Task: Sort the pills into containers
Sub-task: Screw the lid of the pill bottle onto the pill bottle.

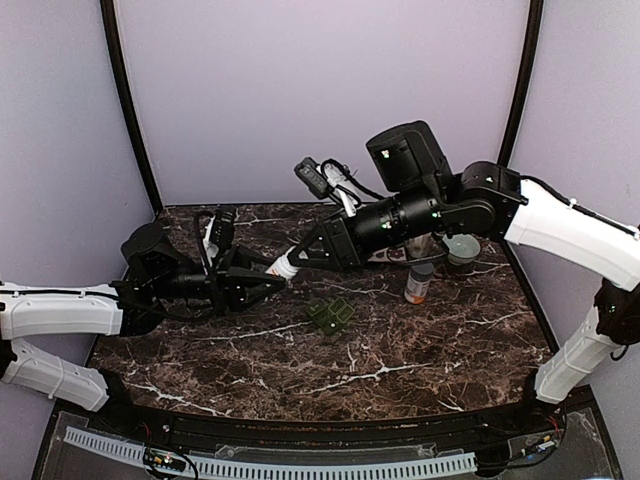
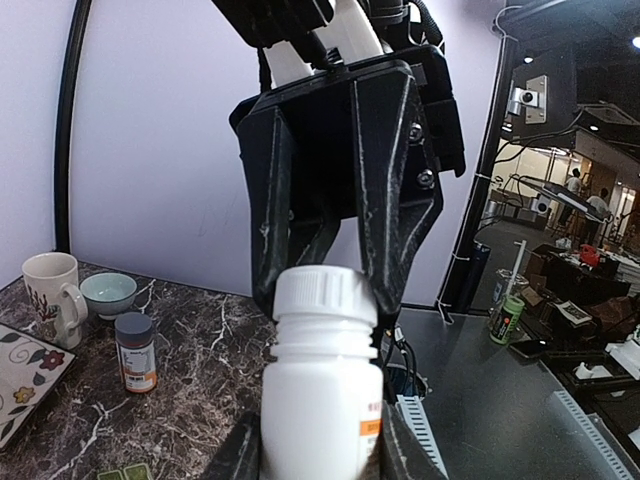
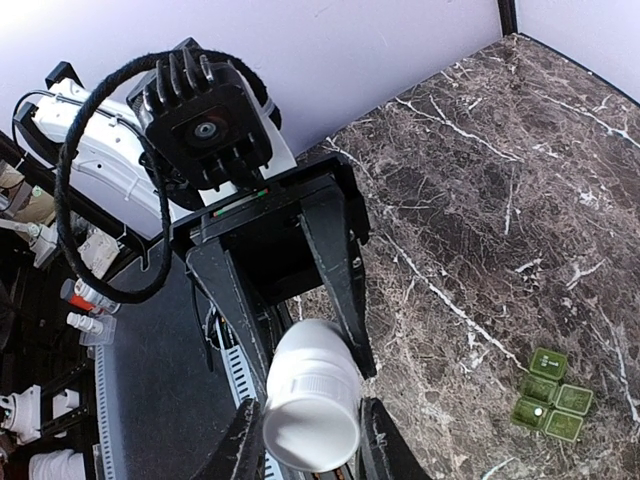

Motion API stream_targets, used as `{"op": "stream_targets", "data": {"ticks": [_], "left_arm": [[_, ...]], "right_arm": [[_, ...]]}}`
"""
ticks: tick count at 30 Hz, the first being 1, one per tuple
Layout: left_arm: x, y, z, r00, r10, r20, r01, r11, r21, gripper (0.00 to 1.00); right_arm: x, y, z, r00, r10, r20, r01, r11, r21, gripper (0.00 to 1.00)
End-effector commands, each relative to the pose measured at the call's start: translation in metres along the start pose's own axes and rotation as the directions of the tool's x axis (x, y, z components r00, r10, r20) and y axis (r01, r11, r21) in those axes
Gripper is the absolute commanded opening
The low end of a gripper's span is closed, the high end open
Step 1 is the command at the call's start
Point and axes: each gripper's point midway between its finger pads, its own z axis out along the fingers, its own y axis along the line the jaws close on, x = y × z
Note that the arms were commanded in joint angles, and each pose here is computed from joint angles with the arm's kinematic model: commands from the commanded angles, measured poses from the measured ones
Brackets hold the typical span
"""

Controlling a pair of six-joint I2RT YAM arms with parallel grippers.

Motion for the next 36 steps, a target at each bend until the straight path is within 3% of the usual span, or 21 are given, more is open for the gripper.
{"op": "stream_targets", "data": {"ticks": [1, 23, 29, 36], "left_arm": [[-0.026, -0.013, 0.002, 0.997, 0.069, 0.046, -0.071, 0.996, 0.052, 0.0], [-0.033, -0.021, 0.014, 1.0, 0.023, 0.001, -0.023, 0.989, 0.149, 0.0], [-0.039, -0.012, 0.014, 0.997, 0.064, 0.046, -0.067, 0.994, 0.081, 0.0], [-0.049, 0.005, 0.02, 0.979, 0.189, 0.07, -0.182, 0.978, -0.102, 0.0]], "right_arm": [[0.003, 0.004, -0.002, 1.0, -0.011, -0.016, 0.011, 1.0, -0.01, 0.0], [0.03, 0.001, 0.0, 0.996, 0.018, -0.092, -0.025, 0.997, -0.074, 0.0], [0.038, -0.003, 0.005, 0.99, 0.107, -0.096, -0.115, 0.989, -0.088, 0.0], [0.046, -0.029, 0.019, 0.96, 0.261, -0.102, -0.258, 0.965, 0.04, 0.0]]}}
